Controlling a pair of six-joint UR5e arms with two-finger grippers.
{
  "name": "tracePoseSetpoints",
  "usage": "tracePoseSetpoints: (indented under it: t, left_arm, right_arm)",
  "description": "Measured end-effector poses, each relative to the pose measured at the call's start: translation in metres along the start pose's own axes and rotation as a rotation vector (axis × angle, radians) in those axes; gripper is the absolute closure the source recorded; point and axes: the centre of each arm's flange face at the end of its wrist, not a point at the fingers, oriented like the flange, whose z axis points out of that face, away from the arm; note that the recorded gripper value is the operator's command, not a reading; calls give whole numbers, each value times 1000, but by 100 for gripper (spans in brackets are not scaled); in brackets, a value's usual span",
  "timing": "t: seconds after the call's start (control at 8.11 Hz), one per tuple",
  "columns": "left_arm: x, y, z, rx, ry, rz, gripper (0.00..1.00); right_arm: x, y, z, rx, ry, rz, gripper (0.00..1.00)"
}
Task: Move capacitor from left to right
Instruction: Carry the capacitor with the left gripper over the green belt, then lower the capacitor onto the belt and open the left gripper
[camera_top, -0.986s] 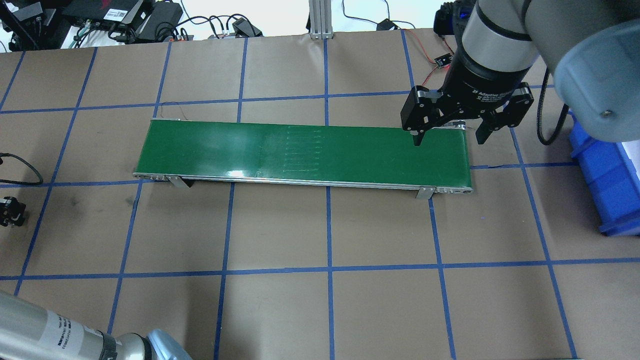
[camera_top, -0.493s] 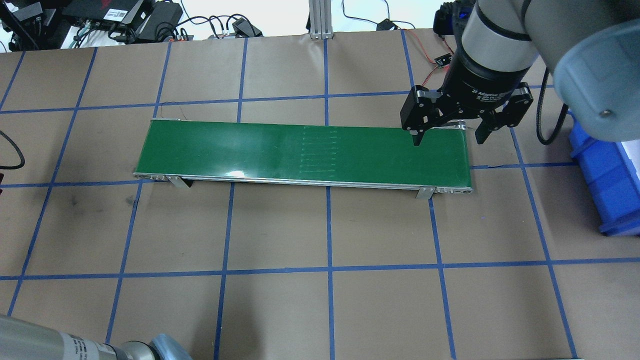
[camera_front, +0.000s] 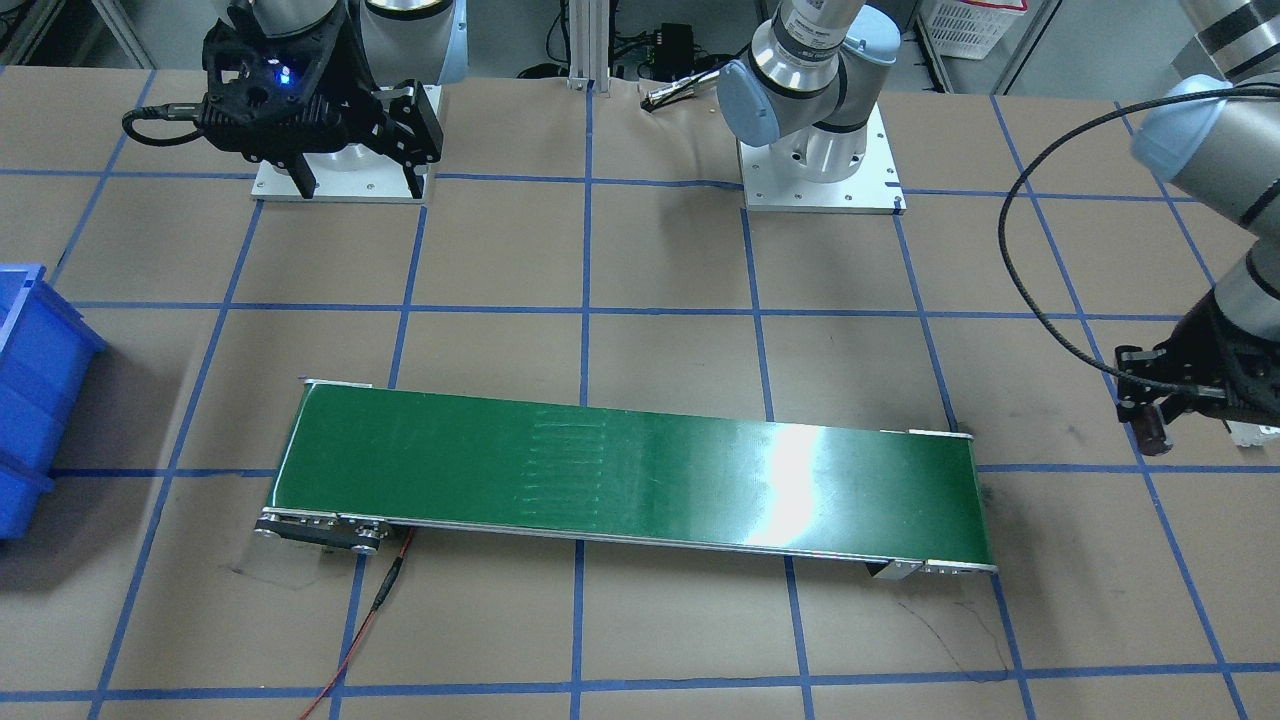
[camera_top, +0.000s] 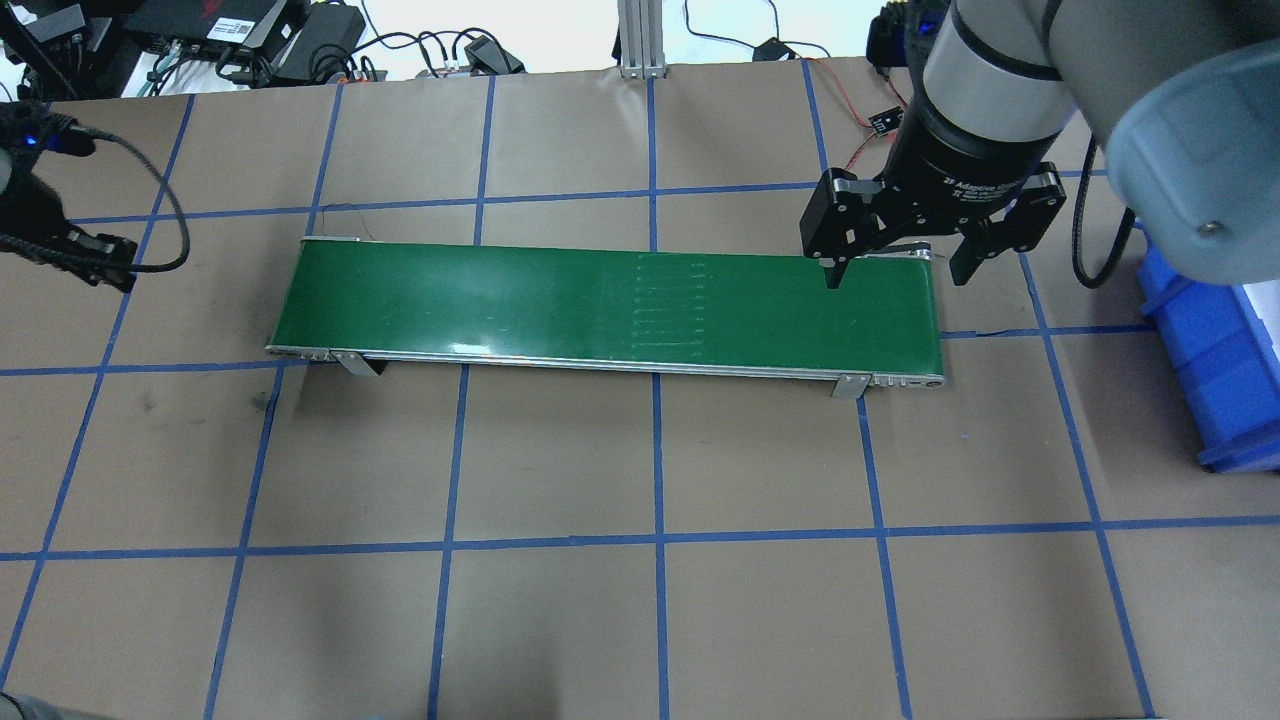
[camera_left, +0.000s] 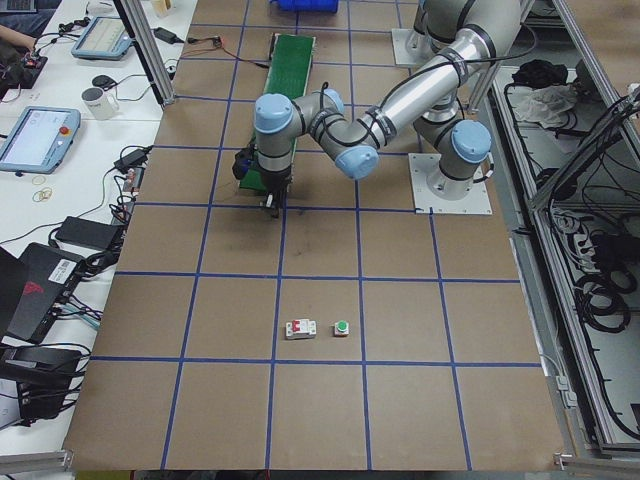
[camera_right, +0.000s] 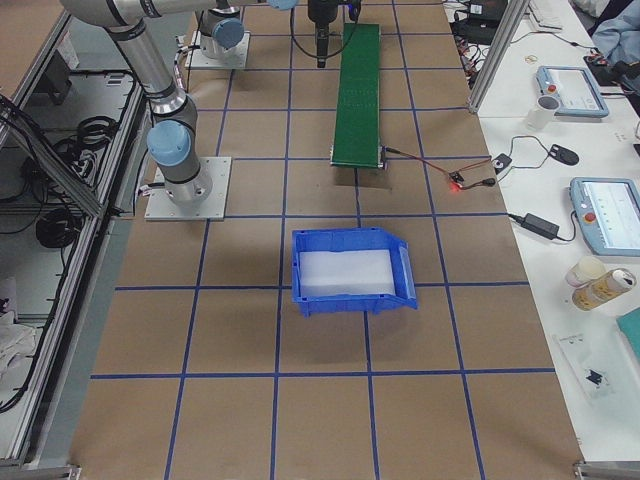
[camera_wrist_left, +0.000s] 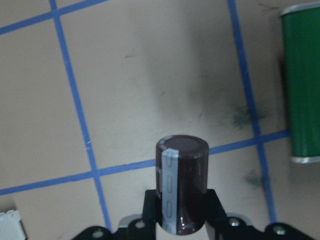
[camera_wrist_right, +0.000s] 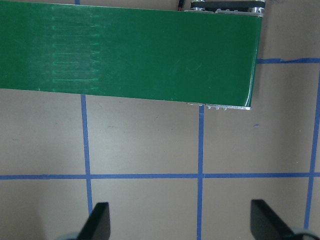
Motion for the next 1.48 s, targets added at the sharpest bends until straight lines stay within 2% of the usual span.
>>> tracePoseSetpoints:
  t: [0.12, 0.37, 0.74, 1.23, 1.36, 1.48]
  left_arm:
    - [34, -19, -3, 32, 32, -9, 100]
    - [70, -42, 11, 39, 77, -7, 100]
    - [92, -59, 53, -14, 126, -30, 100]
    - [128, -75, 77, -59, 149, -113, 100]
    - [130, -76, 83, -68, 151, -115, 85]
    - [131, -77, 88, -80, 151, -126, 45]
  right_arm:
    - [0, 0, 0, 1, 0, 0, 0]
    - [0, 0, 0, 2, 0, 0, 0]
    - [0, 0, 0, 1, 0, 0, 0]
    - [0, 0, 0, 1, 0, 0, 0]
    - [0, 0, 0, 0, 1, -1, 0]
    - [0, 0, 0, 0, 1, -1, 0]
